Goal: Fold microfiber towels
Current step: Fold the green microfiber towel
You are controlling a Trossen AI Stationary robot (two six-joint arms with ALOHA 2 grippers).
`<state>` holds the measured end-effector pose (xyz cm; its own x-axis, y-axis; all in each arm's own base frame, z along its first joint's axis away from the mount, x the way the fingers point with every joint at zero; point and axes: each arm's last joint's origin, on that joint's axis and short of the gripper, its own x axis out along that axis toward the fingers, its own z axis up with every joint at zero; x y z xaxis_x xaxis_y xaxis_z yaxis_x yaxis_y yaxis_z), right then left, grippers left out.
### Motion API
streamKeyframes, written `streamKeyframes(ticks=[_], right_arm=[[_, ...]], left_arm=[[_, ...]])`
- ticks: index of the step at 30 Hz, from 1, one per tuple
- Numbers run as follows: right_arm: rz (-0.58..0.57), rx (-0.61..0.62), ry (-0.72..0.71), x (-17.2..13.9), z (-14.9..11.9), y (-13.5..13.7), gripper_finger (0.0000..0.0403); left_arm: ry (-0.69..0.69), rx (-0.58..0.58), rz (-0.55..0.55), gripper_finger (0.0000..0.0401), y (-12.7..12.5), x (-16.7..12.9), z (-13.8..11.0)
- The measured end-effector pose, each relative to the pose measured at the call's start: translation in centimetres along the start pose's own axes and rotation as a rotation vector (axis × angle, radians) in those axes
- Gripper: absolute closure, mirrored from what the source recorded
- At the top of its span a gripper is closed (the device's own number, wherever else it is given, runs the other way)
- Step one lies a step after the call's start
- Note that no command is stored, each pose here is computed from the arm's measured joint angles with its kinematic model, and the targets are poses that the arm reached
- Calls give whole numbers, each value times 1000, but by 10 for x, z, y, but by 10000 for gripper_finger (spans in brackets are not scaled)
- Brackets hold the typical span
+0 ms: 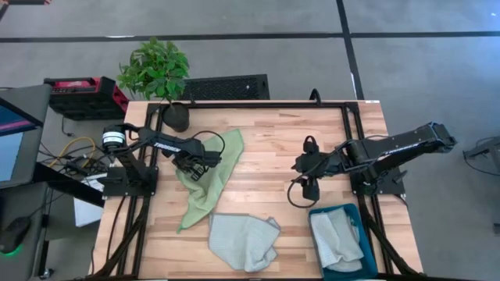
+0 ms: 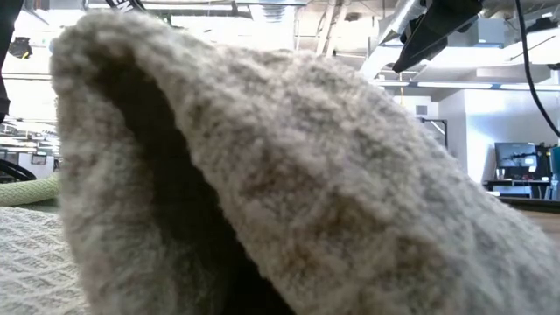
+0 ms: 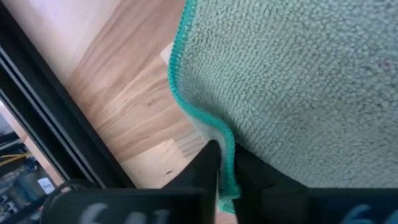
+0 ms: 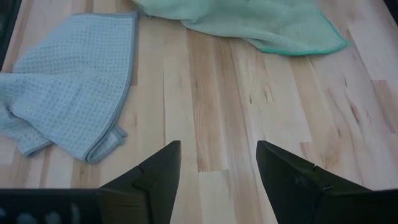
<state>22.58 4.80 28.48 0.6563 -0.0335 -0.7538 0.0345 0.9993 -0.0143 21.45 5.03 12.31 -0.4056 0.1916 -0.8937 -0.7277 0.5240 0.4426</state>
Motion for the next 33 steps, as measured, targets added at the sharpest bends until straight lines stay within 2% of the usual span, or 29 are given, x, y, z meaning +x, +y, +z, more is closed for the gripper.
streamKeyframes(ticks=[4,8,12,15,20,28,33], right_arm=[[-6,-38,5,5,1,-1,171],[-47,2,-7,23,9,-13,171],[-83,14,-32,44,19,-36,171],[-67,57,-33,65,23,-60,171],[-46,106,-75,96,27,-96,171],[-117,110,-122,134,29,-132,171],[-128,-4,-135,146,42,-138,171]], left_arm=[[-20,25,10,394,0,-2,1],[-109,62,54,399,-2,-11,6],[-168,94,97,400,2,-31,8],[-234,127,111,400,6,-50,7],[-363,204,38,401,13,-82,0],[-524,392,-7,401,23,-113,-15],[-581,584,12,401,17,-122,-16]])
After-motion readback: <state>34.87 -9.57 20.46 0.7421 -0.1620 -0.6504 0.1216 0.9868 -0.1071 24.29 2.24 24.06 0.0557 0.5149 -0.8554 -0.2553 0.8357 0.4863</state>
